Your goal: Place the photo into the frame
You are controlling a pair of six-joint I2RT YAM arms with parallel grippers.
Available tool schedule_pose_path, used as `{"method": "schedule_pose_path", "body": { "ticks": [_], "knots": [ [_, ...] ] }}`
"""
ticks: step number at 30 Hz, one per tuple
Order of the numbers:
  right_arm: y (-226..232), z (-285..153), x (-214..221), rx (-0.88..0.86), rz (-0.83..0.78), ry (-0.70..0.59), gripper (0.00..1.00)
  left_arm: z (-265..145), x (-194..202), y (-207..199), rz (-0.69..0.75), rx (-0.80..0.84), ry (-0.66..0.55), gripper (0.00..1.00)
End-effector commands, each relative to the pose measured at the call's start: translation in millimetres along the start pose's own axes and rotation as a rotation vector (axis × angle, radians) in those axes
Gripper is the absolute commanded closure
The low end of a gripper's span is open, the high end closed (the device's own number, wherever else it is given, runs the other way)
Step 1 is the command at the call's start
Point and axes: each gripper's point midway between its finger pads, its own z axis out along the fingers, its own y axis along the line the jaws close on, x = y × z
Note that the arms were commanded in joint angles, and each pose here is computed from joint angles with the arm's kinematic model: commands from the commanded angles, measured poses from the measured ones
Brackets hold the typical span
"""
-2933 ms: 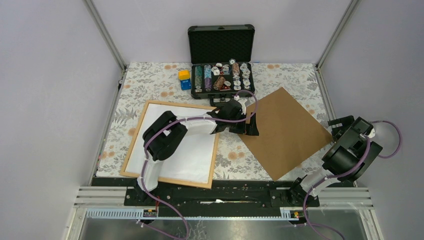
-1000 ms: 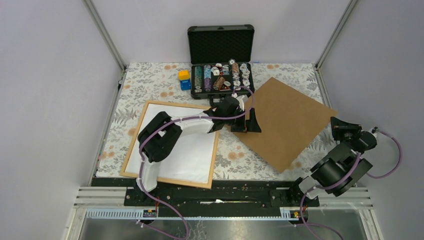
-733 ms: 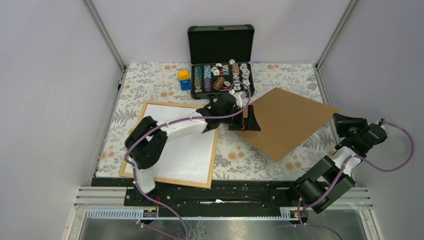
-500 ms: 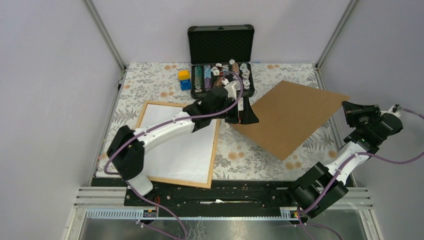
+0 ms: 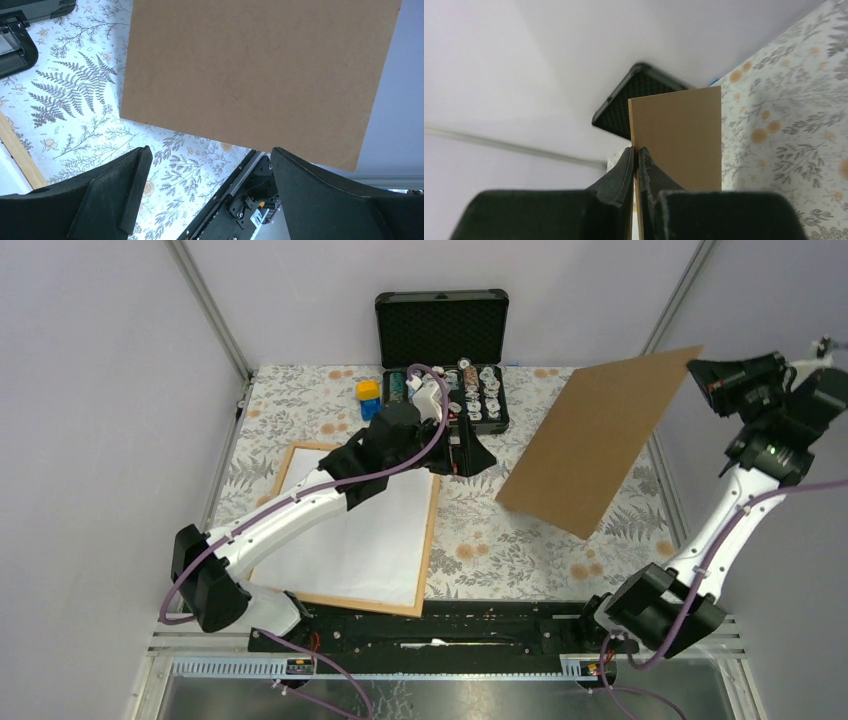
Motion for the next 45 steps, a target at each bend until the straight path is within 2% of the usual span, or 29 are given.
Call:
{"method": "schedule_pose_path", "body": {
  "ticks": [1, 6, 12, 17, 21, 27, 37, 45],
  "knots": [
    [49, 8, 19, 0.004, -0.048, 0.138, 1.00, -7, -29, -16, -0.035, 0.090, -0.031, 0.01],
    [73, 14, 28, 0.094, -0.164, 0.252, 1.00, 8, -31, -21, -0.144, 0.210, 0.037, 0.01],
    [86, 5, 39, 0.113, -0.186, 0.325, 1.00, 43, -17, -17, -0.262, 0.301, 0.143, 0.01],
    [60, 8, 53, 0.201, -0.208, 0.365, 1.00, 70, -10, -17, -0.337, 0.373, 0.176, 0.01],
    [47, 11, 46, 0.262, -0.229, 0.325, 1.00, 91, -7, -13, -0.364, 0.376, 0.193, 0.01],
    [17, 22, 56, 0.318, -0.200, 0.343, 1.00, 117, -5, -4, -0.387, 0.381, 0.217, 0.01],
    [-6, 38, 75, 0.290, -0.123, 0.337, 0.98, 135, 4, 49, -0.459, 0.310, 0.215, 0.01],
    [-12, 48, 96, 0.258, -0.040, 0.333, 0.71, 142, 21, 65, -0.518, 0.315, 0.245, 0.01]
  ]
}}
